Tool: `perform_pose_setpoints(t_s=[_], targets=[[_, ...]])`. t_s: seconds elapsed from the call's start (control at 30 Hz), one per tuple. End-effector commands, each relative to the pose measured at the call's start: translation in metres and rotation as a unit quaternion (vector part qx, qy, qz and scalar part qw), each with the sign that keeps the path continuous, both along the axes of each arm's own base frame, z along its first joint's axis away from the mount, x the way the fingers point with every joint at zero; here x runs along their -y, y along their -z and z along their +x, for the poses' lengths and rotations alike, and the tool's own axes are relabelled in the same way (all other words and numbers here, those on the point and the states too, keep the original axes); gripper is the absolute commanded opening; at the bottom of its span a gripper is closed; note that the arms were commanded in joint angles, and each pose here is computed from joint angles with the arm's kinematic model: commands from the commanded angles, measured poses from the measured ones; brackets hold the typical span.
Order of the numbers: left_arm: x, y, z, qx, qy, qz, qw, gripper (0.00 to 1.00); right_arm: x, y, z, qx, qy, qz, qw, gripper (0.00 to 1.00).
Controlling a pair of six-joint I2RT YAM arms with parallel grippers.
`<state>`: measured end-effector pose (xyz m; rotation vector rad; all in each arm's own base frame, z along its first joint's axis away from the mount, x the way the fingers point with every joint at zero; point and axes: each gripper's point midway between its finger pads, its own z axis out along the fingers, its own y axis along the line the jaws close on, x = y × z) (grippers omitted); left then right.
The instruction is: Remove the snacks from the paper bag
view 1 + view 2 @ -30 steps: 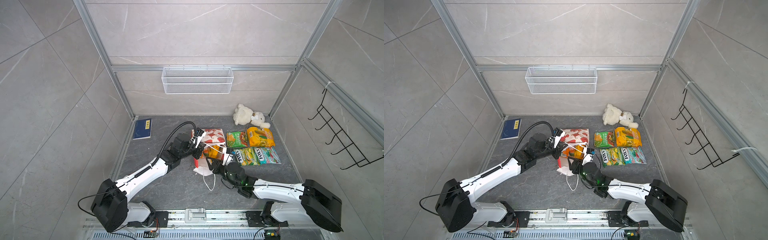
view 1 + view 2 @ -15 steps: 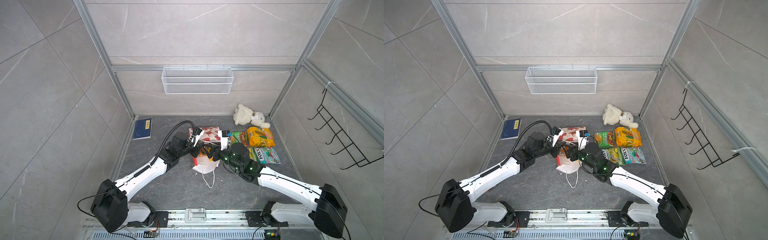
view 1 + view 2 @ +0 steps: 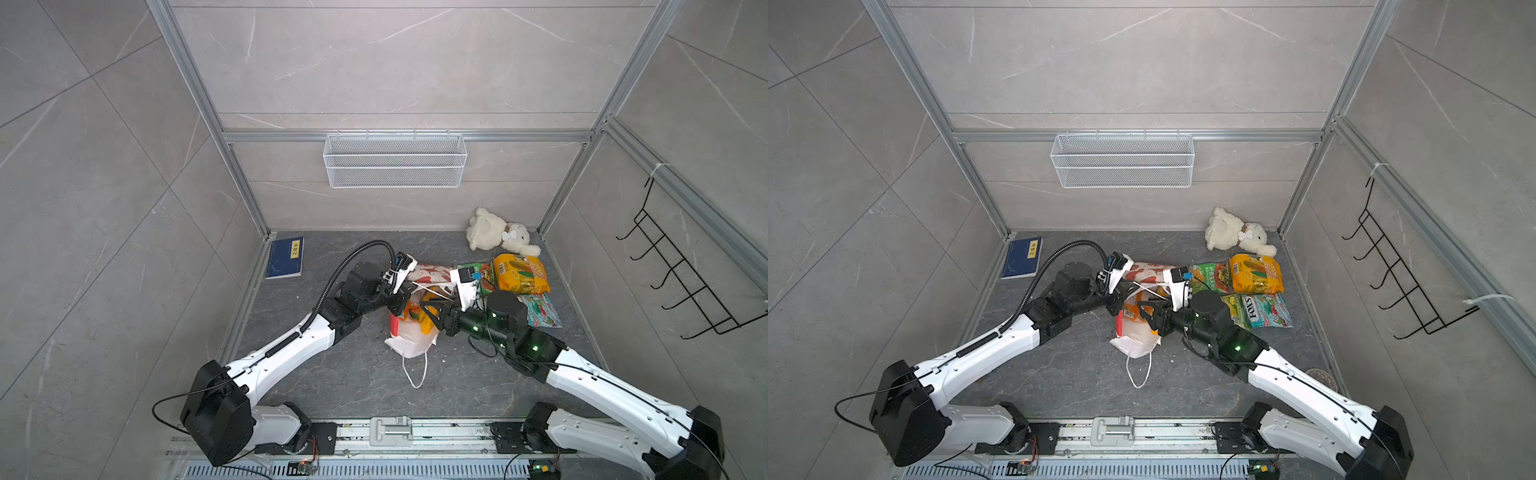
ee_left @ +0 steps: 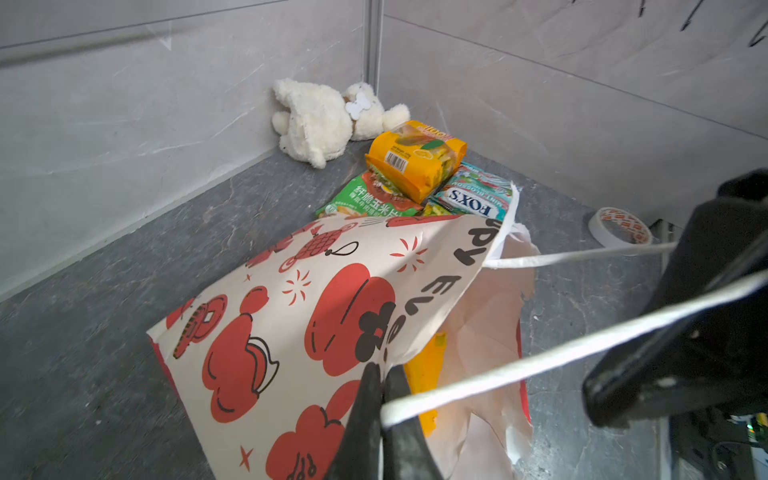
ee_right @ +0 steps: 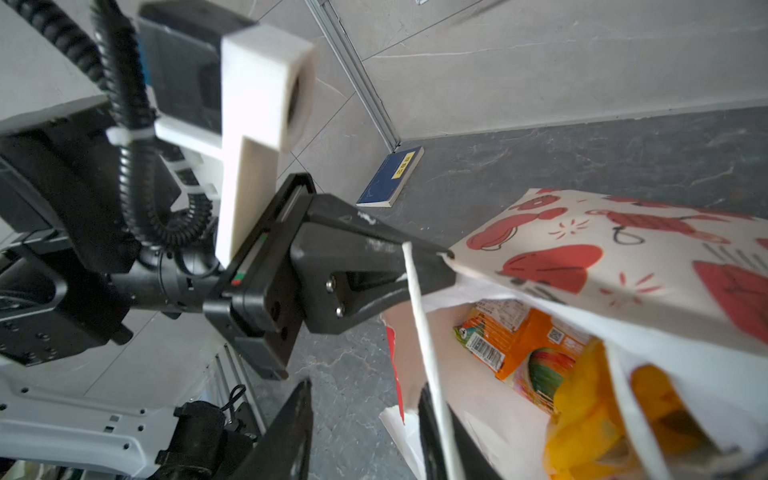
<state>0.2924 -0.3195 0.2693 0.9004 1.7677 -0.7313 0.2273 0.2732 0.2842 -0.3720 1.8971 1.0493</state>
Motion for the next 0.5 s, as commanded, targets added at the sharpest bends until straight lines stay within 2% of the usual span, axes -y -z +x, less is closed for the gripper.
perform_pose_setpoints(t_s=[0.0, 0.07, 0.17, 0.33, 0.47], targets=[[-0.034, -0.018, 0.045, 0.026, -0.115, -0.003, 0.993, 0.0, 0.023, -0.015, -0.013, 0.013, 0.036, -0.004, 0.999, 0.52], [-0.031, -0.015, 0.044, 0.024, -0.11, -0.003, 0.994, 0.0, 0.027, -0.018, -0.014, 0.02, 0.039, -0.017, 0.999, 0.56], [-0.025, -0.015, 0.041, 0.022, -0.091, -0.011, 0.996, 0.0, 0.02, -0.017, -0.004, 0.011, 0.047, -0.006, 0.999, 0.62], [-0.022, -0.021, 0.038, 0.028, -0.078, -0.017, 0.996, 0.0, -0.036, -0.012, 0.014, -0.036, -0.019, -0.025, 0.999, 0.64], [-0.031, -0.026, 0.04, 0.041, -0.098, -0.016, 0.994, 0.0, -0.056, -0.023, 0.039, -0.067, -0.025, -0.036, 0.997, 0.66]])
